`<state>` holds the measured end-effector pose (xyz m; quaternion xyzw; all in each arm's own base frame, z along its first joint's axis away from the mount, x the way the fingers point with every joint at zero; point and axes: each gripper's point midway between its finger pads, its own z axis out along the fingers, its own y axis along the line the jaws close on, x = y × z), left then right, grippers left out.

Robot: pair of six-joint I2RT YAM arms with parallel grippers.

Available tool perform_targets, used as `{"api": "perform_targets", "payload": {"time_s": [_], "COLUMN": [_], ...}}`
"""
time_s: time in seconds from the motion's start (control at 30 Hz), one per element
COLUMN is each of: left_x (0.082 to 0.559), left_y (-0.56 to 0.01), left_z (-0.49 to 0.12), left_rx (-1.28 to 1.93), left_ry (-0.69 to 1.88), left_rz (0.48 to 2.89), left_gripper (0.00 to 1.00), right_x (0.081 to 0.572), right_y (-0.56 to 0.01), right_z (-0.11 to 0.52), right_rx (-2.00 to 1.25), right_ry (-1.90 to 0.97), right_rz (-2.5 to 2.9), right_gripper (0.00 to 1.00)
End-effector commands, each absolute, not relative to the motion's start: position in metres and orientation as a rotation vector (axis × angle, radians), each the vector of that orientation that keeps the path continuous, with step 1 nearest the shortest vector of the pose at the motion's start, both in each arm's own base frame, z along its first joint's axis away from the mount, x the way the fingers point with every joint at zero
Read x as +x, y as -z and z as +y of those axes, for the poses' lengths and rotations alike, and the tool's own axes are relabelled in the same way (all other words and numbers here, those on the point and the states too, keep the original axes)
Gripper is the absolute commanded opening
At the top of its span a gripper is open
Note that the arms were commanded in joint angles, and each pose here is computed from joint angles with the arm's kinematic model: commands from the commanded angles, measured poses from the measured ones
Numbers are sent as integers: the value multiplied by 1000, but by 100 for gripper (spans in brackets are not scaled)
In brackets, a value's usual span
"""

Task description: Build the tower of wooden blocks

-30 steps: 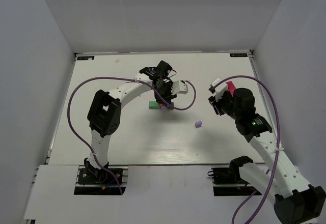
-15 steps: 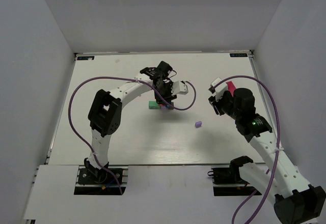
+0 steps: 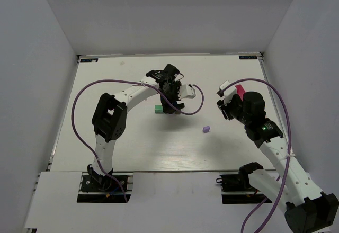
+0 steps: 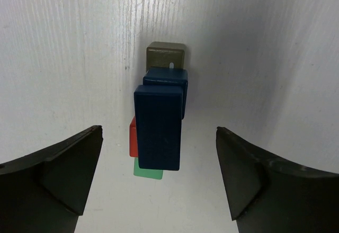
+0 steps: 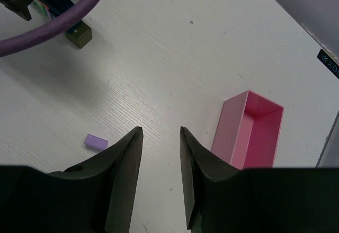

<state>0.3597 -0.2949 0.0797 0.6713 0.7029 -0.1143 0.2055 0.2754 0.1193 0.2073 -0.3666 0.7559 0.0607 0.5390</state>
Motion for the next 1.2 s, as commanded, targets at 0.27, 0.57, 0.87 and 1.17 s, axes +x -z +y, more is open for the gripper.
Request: {"api": "perform_targets", "payload": {"time_s": [0.27, 0.57, 0.87, 1.17], "left_x": [374, 346, 290, 268], "left_y": [-134, -224, -242, -230], "left_z": [-300, -290, -214, -180], "left_rx": [1729, 1260, 723, 625], "left_ry": [254, 314, 356, 300], "left_rz": [1876, 1810, 1887, 1854], "left_gripper": [99, 99, 99, 99], "right_x": [278, 269, 231, 204], "right_y": [-209, -199, -163, -120], "right_z": [119, 136, 167, 175], "right_rx": [-876, -1016, -1427, -1787], "right_ry": [-129, -217, -431, -589], "right_rz": [1784, 1750, 1623, 1487], "right_gripper": [42, 62, 62, 53]}}
